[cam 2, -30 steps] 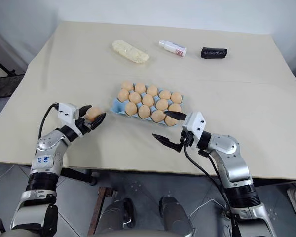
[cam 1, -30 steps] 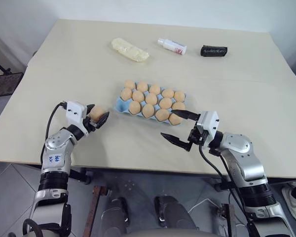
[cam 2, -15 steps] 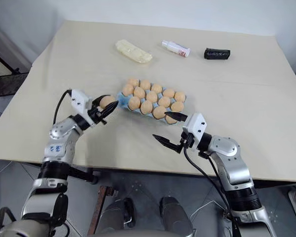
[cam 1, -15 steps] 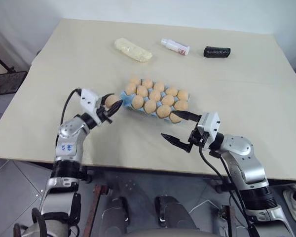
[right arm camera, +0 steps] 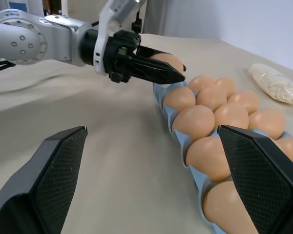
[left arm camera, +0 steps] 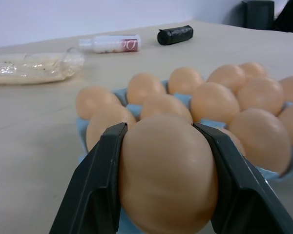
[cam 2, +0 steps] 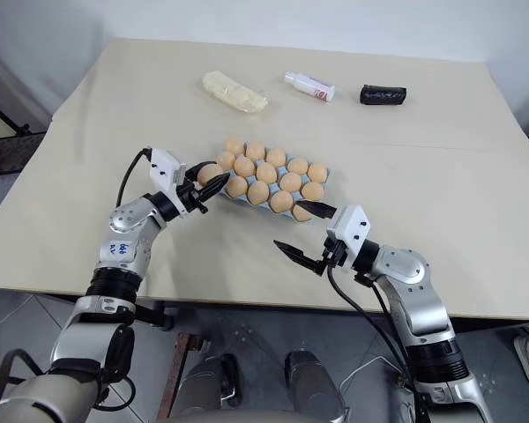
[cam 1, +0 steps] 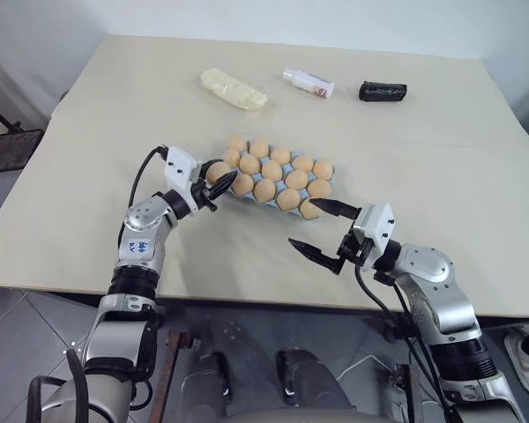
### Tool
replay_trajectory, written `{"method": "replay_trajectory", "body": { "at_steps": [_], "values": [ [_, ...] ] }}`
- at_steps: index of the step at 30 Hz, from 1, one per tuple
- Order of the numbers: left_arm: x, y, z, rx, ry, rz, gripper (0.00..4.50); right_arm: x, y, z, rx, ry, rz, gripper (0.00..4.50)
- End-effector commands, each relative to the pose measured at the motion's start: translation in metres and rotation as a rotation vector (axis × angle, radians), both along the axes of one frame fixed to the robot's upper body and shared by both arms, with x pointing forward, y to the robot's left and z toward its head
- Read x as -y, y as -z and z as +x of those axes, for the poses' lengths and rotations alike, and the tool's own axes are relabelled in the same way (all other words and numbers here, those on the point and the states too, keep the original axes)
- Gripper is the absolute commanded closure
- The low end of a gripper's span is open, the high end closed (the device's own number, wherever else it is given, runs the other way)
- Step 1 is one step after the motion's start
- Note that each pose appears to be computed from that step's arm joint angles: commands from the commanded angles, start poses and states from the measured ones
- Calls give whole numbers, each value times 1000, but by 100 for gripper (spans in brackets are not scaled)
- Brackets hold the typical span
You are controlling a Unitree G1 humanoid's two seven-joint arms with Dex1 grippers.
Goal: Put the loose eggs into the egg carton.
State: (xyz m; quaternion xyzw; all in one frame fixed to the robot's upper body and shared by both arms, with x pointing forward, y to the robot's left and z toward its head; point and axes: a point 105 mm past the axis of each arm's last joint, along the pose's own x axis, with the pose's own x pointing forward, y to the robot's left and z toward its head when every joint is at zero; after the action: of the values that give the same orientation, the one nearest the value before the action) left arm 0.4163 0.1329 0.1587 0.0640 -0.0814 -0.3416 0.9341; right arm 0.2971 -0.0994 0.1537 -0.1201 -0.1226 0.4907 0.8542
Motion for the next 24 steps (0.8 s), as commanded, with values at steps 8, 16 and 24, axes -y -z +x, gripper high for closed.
{"method": "replay_trajectory", "body": {
  "at_steps": [8,16,24],
  "values": [
    [9,-10,12,42,-5,-1,236,-1,-13,-2,55,0,10,0],
    [-33,-30,-13,165,-53,16,82,2,-13,-2,58,8,7,0],
    [-97,-17,-75,116,-35,201,82,18,-10,4,44,30,-27,0]
  ]
}}
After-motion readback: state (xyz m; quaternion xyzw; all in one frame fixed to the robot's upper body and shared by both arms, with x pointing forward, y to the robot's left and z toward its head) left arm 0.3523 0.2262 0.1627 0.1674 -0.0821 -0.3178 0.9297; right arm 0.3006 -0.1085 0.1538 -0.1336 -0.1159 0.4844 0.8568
